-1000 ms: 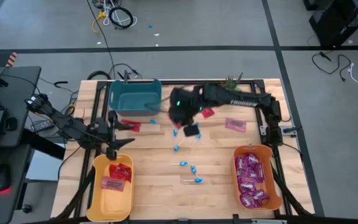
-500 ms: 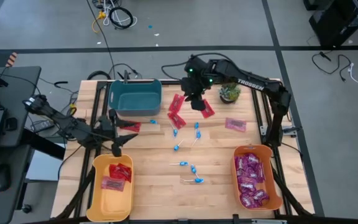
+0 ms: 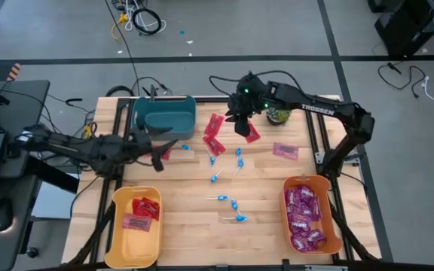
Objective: Sort candy
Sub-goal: Put the red candy into the yellow bin
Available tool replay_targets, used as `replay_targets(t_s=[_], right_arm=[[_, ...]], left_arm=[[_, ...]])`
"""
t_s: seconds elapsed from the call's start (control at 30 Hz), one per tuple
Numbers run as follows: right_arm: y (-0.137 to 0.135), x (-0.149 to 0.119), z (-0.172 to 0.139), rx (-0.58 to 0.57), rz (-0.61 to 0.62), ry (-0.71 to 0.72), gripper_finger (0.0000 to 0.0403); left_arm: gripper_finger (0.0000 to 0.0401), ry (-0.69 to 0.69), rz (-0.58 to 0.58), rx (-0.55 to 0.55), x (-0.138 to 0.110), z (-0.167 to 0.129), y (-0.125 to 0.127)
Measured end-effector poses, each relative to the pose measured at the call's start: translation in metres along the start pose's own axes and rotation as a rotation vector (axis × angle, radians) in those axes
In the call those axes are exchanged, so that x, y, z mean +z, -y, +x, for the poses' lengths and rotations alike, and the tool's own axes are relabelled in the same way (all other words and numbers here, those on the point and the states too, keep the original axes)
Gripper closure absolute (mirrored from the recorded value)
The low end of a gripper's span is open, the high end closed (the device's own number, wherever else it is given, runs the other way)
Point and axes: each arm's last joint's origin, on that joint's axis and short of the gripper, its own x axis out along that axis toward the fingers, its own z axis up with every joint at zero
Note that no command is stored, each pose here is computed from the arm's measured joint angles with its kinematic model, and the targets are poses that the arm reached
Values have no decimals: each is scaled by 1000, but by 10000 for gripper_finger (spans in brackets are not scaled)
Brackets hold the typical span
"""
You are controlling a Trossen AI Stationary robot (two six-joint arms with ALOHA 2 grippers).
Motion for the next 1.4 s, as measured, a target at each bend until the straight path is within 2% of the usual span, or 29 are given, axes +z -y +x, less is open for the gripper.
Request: replay_targets(t_s=[0.2,0.3,0.47,0.63,0.83,1.03,1.4], right_arm=[[-7,-16,13,-69,6,-55,305],[-9,-28,19,-85,31,-107,304],[1,-39,17,-235,277,-189,303],[4,-51,13,-249,452,-287,299],[-12,-54,15,-243,504,-351,297],[-16,-57,30,-327,634,-368,291],[-4,-86,85,-421,708,-526,245]], left_arm=[[183,-86,89,-68,-3,19,-11],[183,-165,127,-147,-10,30,-18],[183,-271,103,-290,-16,46,-32],[183,-339,95,-372,-22,62,-44],[183,-385,99,-341,-28,70,-53],[183,-366,116,-308,-26,71,-59],[183,-304,128,-263,-20,74,-63]])
